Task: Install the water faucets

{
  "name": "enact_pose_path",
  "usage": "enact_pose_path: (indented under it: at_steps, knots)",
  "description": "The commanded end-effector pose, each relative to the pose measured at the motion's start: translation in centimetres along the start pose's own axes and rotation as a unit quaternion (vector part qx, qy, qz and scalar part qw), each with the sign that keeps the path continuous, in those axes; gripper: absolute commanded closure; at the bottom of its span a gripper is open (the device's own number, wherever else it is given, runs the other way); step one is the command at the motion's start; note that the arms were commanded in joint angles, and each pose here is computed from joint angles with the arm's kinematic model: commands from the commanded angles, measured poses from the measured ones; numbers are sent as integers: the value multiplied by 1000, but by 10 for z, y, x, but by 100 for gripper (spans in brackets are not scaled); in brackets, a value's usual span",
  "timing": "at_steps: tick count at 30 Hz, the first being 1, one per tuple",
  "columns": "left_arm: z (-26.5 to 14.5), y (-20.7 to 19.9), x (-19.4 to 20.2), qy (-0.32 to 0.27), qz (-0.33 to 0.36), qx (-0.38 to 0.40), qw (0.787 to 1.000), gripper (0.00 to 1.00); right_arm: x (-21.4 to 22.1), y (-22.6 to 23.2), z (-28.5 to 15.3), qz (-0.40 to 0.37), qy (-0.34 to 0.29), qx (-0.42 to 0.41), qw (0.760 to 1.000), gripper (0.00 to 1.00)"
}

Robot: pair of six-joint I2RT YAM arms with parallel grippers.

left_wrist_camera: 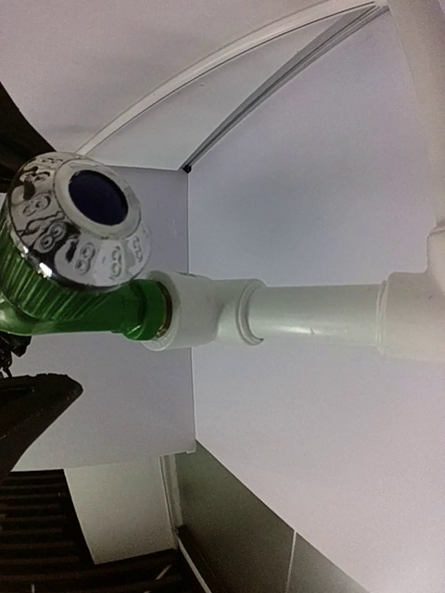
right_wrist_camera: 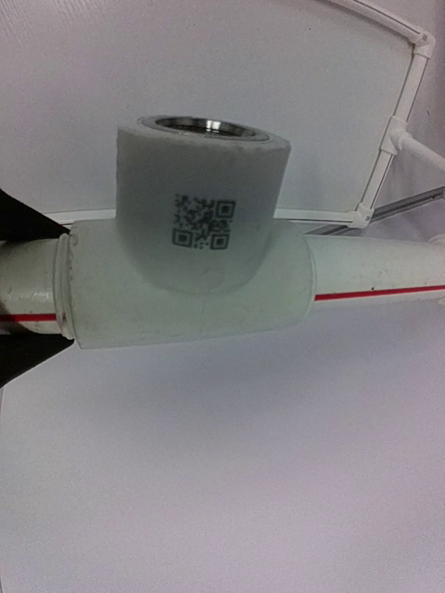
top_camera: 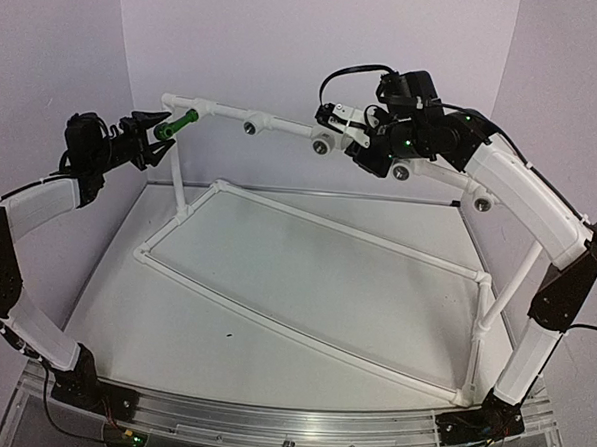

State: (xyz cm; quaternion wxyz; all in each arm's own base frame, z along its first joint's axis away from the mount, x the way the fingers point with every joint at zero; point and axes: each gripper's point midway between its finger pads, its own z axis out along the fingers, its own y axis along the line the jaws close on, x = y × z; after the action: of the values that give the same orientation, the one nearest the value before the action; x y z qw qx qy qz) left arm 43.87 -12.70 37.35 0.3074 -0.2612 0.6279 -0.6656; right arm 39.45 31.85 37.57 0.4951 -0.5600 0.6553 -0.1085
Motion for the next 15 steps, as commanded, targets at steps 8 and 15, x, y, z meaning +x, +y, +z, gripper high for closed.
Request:
enact_pose_path:
  at_steps: [8, 15]
  knots:
    - [2, -38, 4, -4, 194, -3, 981, 58, 5, 1, 3, 76, 16, 1, 997, 100]
    - [4, -31, 4, 0, 310, -35, 950, 63, 6, 0, 1, 75, 17, 2, 997, 100]
